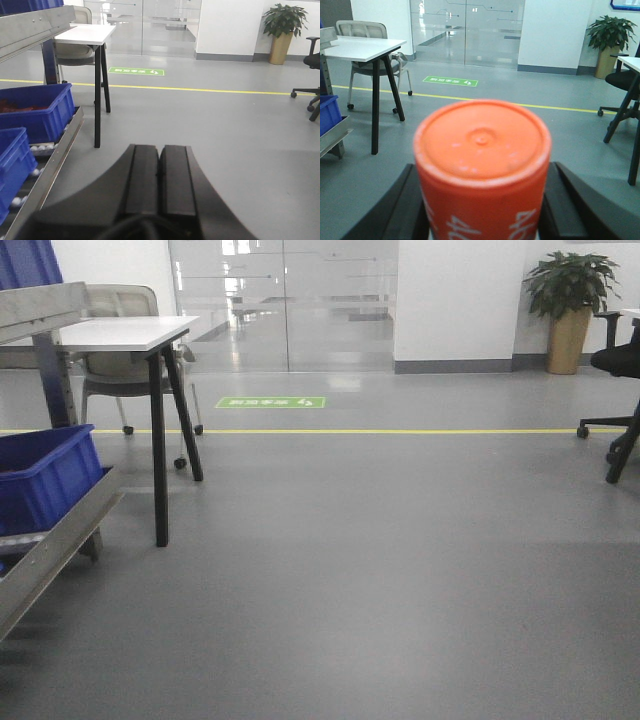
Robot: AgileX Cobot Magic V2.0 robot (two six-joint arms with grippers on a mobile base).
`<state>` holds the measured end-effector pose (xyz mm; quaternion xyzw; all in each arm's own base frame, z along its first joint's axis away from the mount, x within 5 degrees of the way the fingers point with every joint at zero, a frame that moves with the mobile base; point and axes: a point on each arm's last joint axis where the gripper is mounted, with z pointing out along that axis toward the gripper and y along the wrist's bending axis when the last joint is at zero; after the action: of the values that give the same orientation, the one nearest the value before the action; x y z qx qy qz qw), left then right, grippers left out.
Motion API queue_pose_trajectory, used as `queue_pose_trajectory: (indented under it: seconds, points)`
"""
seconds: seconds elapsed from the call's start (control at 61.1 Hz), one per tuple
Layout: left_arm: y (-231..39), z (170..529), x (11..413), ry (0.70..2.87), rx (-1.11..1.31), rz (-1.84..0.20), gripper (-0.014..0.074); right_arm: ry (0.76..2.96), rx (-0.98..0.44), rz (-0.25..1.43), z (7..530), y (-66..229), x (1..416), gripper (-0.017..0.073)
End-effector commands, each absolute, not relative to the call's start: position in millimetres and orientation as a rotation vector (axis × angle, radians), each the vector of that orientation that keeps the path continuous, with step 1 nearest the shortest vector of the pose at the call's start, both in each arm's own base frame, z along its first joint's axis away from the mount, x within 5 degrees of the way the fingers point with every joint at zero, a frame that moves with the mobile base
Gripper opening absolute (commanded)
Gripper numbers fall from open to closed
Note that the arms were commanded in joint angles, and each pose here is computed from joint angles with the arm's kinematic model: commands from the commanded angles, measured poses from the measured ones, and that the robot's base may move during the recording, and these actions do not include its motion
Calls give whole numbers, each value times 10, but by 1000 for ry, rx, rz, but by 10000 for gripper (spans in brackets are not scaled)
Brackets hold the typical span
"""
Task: Grab orange capacitor from left shelf to right conveyor
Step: 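Drive the base across the room to the red conveyor table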
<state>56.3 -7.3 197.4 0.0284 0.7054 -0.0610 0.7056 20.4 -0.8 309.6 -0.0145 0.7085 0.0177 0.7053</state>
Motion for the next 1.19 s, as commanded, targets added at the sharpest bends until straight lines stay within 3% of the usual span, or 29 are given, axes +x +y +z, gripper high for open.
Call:
queue_pose_trajectory:
  seconds: [0.0,1.178]
  points:
    - [-69,2070,549,1467,56,-143,-127,1467,-36,24,3264,-9,190,66]
    - [-23,2070,554,1468,-6,-74,-127,1468,-36,24,3264,-9,192,66]
